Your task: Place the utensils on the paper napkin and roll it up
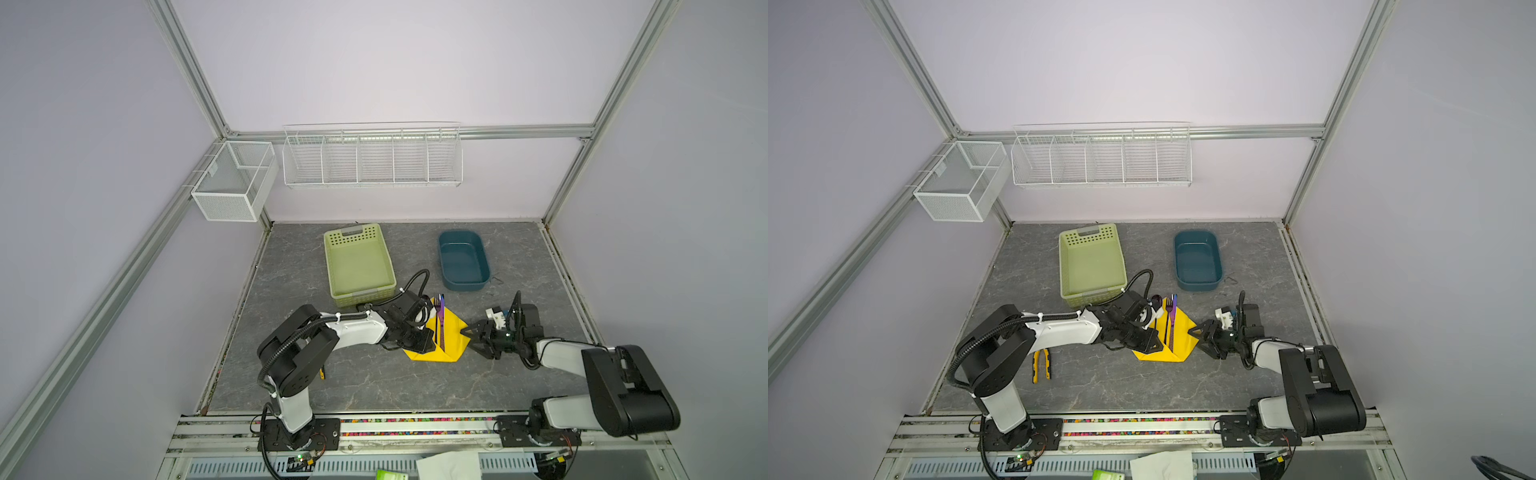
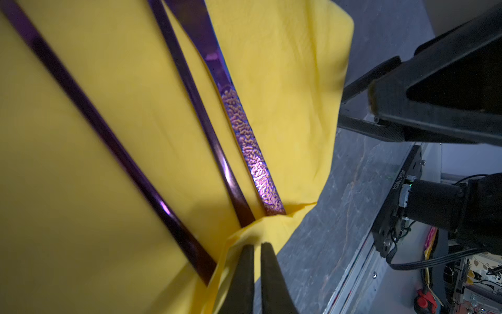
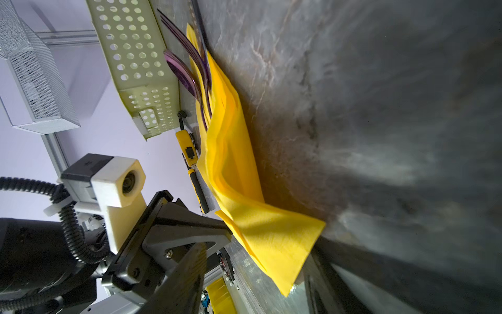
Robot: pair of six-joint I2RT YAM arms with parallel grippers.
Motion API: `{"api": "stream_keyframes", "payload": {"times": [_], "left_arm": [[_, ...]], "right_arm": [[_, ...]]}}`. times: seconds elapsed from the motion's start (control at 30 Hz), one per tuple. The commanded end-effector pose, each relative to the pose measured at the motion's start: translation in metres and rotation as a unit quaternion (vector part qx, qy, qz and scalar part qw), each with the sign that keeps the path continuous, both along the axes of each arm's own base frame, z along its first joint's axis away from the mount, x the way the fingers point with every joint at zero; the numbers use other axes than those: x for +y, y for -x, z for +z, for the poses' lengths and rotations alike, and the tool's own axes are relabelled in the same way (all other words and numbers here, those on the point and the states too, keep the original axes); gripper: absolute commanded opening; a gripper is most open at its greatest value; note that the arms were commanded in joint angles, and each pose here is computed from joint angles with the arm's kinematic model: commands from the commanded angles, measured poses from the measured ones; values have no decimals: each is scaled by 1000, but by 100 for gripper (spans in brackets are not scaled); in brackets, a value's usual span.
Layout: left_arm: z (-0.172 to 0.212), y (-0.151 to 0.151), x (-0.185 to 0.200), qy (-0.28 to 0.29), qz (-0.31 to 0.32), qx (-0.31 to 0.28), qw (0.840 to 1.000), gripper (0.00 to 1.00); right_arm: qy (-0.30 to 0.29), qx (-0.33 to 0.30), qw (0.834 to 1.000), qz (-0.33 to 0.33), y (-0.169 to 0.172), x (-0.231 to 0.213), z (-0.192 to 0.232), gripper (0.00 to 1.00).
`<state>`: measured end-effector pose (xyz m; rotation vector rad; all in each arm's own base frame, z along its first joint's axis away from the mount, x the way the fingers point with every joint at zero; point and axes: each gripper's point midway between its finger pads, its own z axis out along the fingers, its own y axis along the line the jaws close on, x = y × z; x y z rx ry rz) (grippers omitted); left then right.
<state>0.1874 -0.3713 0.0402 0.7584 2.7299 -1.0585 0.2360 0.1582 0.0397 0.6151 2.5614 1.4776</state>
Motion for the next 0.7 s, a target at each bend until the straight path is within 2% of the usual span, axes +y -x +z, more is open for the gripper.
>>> {"api": "stream_keyframes", "payload": {"times": [0.0, 0.4, 0.67], "left_arm": [[6, -3, -5, 6, 0, -6, 1000, 10], [6, -3, -5, 6, 1, -6, 1000, 10], [6, -3, -6, 6, 1, -6, 1000, 10]], "right_arm": [[13, -11, 1000, -3, -2, -4, 3, 59], [40, -22, 999, 2, 0, -12, 11, 57], [46, -30, 998, 10, -1, -13, 15, 51]]}}
